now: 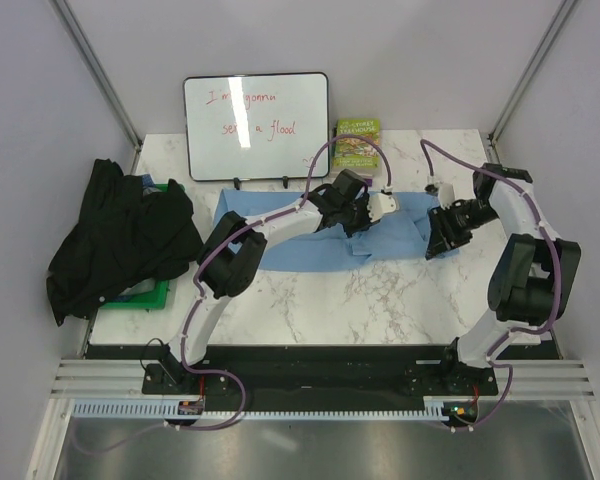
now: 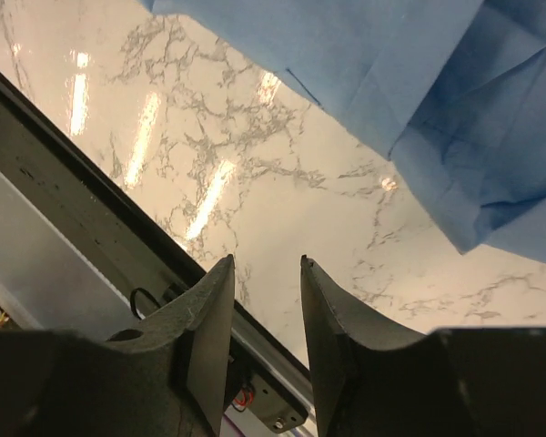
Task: Fold and stack the long sleeve shirts
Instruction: Fold the shirt
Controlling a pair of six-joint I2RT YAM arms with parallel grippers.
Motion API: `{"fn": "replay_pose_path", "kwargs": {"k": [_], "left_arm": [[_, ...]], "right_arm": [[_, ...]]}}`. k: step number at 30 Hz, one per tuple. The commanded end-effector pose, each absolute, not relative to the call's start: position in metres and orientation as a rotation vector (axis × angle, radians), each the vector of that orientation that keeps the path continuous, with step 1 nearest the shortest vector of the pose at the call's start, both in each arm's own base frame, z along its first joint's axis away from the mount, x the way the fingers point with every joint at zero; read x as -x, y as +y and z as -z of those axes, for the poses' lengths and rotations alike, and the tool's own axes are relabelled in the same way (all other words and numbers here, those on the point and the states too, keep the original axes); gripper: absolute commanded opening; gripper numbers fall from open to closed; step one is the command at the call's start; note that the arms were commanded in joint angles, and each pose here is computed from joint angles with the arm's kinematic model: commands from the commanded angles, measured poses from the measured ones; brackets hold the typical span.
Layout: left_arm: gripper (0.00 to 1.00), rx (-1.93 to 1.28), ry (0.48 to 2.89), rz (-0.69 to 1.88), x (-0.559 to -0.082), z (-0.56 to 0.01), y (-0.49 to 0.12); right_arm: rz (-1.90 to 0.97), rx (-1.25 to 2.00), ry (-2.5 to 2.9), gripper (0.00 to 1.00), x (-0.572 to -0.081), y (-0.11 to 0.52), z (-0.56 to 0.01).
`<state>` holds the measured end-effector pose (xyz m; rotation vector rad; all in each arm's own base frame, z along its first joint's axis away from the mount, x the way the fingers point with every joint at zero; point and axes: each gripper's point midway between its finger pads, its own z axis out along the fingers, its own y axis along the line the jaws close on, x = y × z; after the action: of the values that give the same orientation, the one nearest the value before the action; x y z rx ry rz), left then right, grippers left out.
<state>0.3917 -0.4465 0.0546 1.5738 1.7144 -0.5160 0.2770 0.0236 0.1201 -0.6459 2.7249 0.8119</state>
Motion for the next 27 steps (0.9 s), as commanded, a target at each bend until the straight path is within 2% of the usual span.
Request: {"fn": "replay_pose_path", "kwargs": {"k": [1,10,20,23,24,26,27], "left_arm": [[0.02,-1.530,1.715,0.524,-0.400,-0.067,-0.451],[0.02,-1.541,1.718,0.532,-0.399,-0.063,-0.451],[0.02,-1.550,1.708,0.540,-0.399,-0.062,-0.451],[0.02,-1.551,1.716,0.537,-0.400,-0.059,-0.449],[0.02,-1.547,1.720,0.536,-0.399,-0.058,-0.450],[0.02,-1.543,1.727,0.538,-0.400,-0.058,-0.450],[0.02,-1.540,1.723,0.538,-0.401,-0.060,-0.450]], "right_arm": [[-0.853,0.626,2.731,0.45,-0.277,0.031,-0.100],[-0.704,0.540,2.638,0.47,-0.326,0.025,-0.070],[-0.676,0.505,2.620,0.48,-0.340,0.025,-0.051],[-0.721,0.510,2.630,0.39,-0.335,0.031,-0.050],[-0.743,0.517,2.630,0.32,-0.334,0.033,-0.051],[-0.762,0.528,2.643,0.26,-0.327,0.034,-0.054],[-0.779,0.537,2.643,0.20,-0.324,0.036,-0.057]]}}
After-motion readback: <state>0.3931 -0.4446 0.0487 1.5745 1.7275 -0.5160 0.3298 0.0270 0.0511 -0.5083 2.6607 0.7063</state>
